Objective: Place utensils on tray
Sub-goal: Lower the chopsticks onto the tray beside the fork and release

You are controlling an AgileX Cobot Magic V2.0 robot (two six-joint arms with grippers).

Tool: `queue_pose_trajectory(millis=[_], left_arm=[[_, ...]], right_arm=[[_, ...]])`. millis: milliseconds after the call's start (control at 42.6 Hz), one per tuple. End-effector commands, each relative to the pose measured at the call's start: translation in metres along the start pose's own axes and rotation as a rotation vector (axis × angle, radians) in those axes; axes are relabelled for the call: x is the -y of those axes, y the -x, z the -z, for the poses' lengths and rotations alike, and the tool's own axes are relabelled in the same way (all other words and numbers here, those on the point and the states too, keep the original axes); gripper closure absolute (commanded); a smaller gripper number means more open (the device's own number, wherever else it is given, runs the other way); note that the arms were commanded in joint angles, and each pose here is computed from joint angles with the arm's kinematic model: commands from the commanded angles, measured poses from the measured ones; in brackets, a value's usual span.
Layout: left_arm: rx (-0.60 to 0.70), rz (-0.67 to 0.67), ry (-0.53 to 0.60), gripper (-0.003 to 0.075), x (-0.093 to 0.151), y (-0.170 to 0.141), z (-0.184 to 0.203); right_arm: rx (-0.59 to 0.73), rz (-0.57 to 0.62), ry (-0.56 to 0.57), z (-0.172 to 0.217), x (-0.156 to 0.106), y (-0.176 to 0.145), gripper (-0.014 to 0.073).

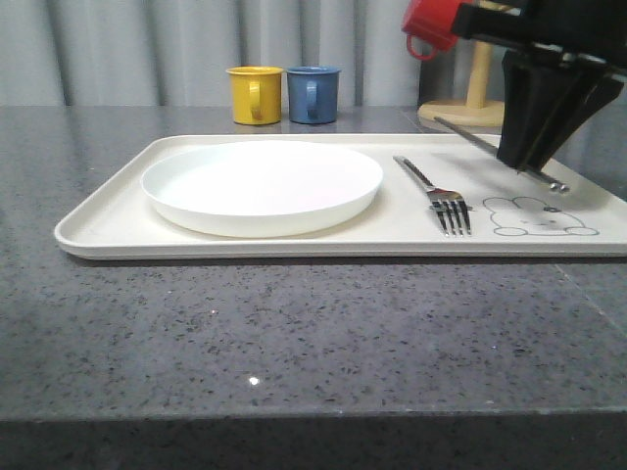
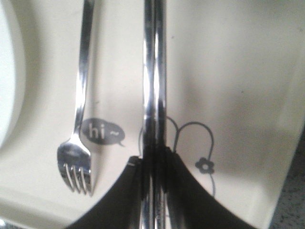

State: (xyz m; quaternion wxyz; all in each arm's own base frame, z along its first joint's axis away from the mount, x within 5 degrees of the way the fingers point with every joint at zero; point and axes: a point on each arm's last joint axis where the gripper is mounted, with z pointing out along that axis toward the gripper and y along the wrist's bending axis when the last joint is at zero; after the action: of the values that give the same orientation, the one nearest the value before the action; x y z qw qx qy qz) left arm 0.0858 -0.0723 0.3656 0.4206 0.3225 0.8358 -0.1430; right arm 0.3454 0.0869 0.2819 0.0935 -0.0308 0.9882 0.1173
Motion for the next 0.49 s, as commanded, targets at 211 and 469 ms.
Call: queue_pose_trajectory(millis=[211, 469], left_arm=[[0.091, 0.009, -0.004, 0.0282, 0.0, 0.011, 0.006], [0.091, 0.009, -0.004, 0.0282, 0.0, 0.011, 0.006]], right_arm=[[0.059, -0.093, 0.027, 0.005, -0.005, 0.008, 0.0388], [0.107, -0.055, 0.01, 0.019, -0.005, 0.006, 0.0265]])
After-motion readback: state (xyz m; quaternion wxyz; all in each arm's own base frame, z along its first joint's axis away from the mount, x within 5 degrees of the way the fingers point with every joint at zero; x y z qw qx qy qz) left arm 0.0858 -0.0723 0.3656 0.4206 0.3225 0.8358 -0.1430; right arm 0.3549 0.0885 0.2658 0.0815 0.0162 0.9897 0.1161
